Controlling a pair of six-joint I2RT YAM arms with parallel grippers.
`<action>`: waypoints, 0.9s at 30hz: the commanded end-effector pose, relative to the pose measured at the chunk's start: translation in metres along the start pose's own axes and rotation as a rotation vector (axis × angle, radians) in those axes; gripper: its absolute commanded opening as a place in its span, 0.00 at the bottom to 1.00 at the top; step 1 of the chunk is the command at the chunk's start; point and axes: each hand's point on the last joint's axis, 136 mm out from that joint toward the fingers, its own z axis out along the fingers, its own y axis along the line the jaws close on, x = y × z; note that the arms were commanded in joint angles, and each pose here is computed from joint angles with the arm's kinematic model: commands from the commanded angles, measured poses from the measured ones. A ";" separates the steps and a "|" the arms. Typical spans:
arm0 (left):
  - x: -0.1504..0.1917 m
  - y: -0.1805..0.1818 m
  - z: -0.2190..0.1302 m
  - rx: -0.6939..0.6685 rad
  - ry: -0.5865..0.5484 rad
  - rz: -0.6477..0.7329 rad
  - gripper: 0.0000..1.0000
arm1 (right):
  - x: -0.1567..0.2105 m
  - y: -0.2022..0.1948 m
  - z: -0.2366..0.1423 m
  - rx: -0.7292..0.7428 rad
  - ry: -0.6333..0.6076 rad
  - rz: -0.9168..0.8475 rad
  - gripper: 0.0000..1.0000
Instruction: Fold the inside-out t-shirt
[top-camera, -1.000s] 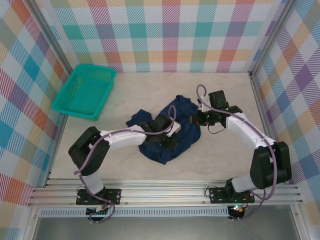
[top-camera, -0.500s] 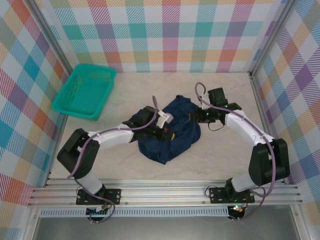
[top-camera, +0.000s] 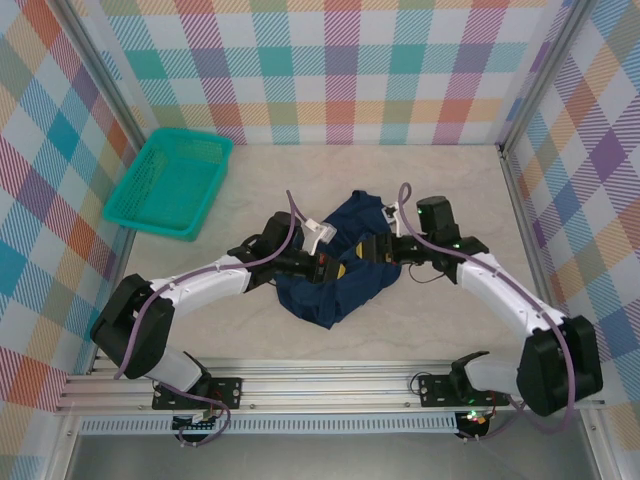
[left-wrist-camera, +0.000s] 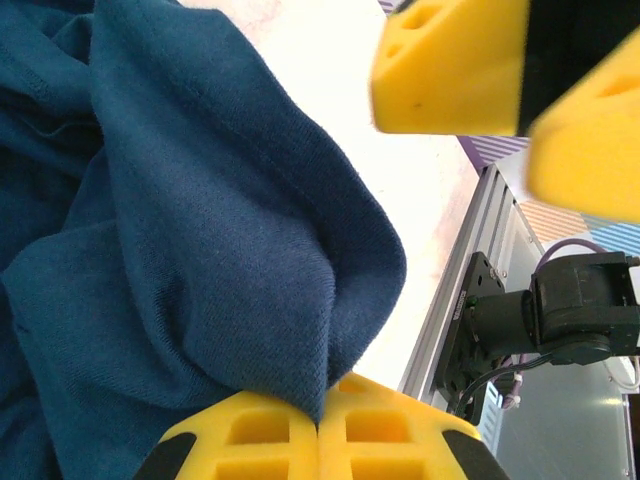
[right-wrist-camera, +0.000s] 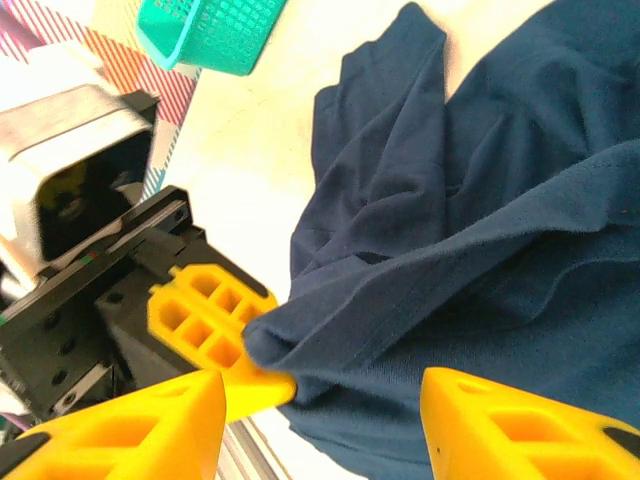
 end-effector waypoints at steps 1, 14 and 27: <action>-0.001 -0.002 -0.004 0.000 -0.009 0.019 0.00 | -0.014 0.014 0.011 -0.055 -0.012 0.039 0.54; 0.003 0.003 -0.004 -0.021 -0.002 0.017 0.00 | -0.005 0.004 0.023 0.011 0.014 0.074 0.19; 0.012 0.010 -0.008 -0.056 0.011 0.031 0.04 | -0.013 0.010 0.005 0.055 -0.016 0.026 0.00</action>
